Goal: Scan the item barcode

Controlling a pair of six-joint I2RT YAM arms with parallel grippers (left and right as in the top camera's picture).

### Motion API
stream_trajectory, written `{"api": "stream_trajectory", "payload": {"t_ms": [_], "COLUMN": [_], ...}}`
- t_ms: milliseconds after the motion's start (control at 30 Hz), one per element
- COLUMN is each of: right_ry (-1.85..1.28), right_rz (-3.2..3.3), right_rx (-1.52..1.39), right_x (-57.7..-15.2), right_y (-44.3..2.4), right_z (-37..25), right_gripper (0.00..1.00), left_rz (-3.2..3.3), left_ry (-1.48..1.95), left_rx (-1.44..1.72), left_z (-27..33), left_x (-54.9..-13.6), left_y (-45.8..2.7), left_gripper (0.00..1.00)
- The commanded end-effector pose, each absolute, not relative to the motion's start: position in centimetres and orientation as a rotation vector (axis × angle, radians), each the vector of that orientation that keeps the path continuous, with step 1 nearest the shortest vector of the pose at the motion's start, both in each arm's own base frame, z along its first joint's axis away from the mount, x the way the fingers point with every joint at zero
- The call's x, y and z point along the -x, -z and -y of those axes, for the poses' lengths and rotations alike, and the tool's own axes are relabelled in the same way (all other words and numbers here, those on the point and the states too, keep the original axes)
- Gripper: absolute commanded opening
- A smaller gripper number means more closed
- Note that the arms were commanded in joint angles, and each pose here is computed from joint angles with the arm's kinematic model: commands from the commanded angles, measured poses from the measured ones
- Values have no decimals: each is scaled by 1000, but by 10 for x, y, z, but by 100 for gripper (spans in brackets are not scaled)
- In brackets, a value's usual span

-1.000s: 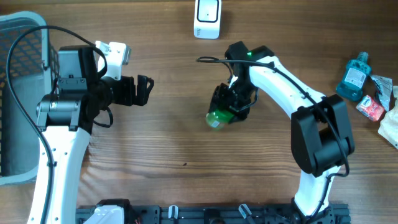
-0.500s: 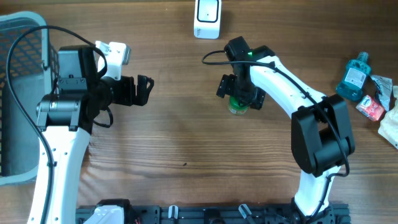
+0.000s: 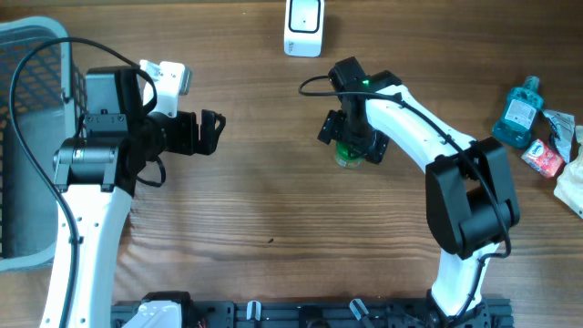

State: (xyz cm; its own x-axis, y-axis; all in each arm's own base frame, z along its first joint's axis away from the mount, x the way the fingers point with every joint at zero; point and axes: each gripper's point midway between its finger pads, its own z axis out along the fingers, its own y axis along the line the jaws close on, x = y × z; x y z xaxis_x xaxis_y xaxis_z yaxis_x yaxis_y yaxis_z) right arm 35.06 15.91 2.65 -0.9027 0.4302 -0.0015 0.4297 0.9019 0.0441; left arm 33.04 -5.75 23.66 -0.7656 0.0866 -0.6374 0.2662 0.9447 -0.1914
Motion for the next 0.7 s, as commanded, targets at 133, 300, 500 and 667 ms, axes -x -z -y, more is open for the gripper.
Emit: {"api": "stream_trajectory", "payload": {"t_ms": [133, 300, 500, 667], "right_ry": [-13, -27, -79, -53], "right_rz": [-3007, -3008, -2987, -3009], "right_rx": [-900, -890, -840, -852], "right_x": [-340, -339, -349, -344], "right_y": [-3, 5, 5, 16], "right_z": [-153, -153, -158, -157], "right_gripper": [95, 94, 88, 80], "left_rz": [-2417, -2417, -2417, -2417], "left_ry": [377, 377, 377, 377], "left_rx": [-248, -248, -248, -248], "left_z": [59, 59, 59, 59], "left_x": [-332, -332, -332, -332], "left_y": [-242, -242, -242, -242], "left_gripper": [100, 100, 100, 100]}}
